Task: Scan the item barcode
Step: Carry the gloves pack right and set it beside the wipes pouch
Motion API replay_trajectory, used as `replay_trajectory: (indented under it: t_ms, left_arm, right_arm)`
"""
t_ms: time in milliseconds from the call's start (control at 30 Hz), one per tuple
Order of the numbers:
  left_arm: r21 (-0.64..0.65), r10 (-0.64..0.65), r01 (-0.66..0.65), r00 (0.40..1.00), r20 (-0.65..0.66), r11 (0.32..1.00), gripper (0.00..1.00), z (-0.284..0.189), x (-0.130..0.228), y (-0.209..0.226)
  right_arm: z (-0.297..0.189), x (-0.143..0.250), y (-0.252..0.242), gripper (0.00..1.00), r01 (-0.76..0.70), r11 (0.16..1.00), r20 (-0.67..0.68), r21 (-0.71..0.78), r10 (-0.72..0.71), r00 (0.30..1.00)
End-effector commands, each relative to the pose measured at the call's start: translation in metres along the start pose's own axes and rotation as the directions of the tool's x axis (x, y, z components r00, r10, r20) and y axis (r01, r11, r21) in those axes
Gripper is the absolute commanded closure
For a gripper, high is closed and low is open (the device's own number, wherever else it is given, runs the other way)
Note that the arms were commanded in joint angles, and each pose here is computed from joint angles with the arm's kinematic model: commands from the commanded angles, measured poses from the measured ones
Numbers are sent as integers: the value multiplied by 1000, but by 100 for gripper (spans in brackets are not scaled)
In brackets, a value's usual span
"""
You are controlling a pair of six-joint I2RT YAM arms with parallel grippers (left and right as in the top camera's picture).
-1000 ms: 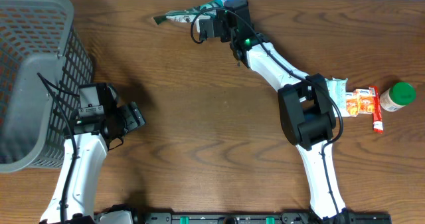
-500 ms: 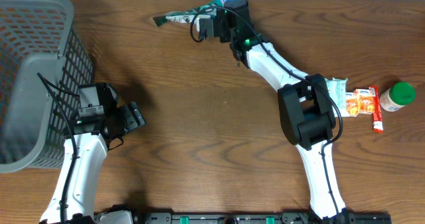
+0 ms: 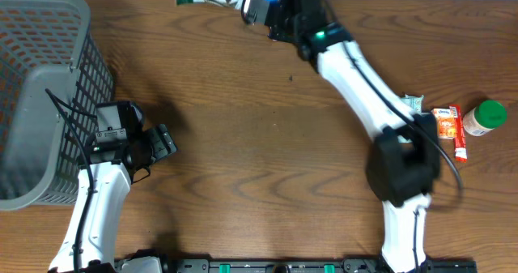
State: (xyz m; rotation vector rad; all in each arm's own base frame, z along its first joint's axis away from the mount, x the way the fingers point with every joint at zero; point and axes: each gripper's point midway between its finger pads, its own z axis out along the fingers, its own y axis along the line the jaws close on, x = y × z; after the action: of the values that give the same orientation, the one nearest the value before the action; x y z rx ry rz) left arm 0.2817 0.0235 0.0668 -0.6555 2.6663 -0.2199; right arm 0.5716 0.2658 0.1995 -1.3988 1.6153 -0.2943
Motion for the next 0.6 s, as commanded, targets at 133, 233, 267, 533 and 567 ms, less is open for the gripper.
replay_trajectory:
  t_ms: [133,233,267,533,567]
  left_arm:
    - [-11,2,-2,1000,4,1000,15,0,-1,3]
    - [-11,2,-2,1000,4,1000,15,0,-2,3]
    - [-11,2,-2,1000,4,1000,15,0,-2,3]
    - [-11,2,-2,1000,4,1000,15,0,-1,3]
    - [-12,2,-2,1000,4,1000,15,0,-2,3]
  right_arm:
    - [-136,-3,34,99,-444,870,-239,-212,394,887]
    - [-157,39,69,99,-633,743,-480,-215,484,731]
    - [-168,57,85,99,-698,689,-578,-194,494,649]
    - [-188,157,178,99,-846,527,-859,-80,395,327]
    - [-189,170,188,99,-859,509,-873,-53,394,287]
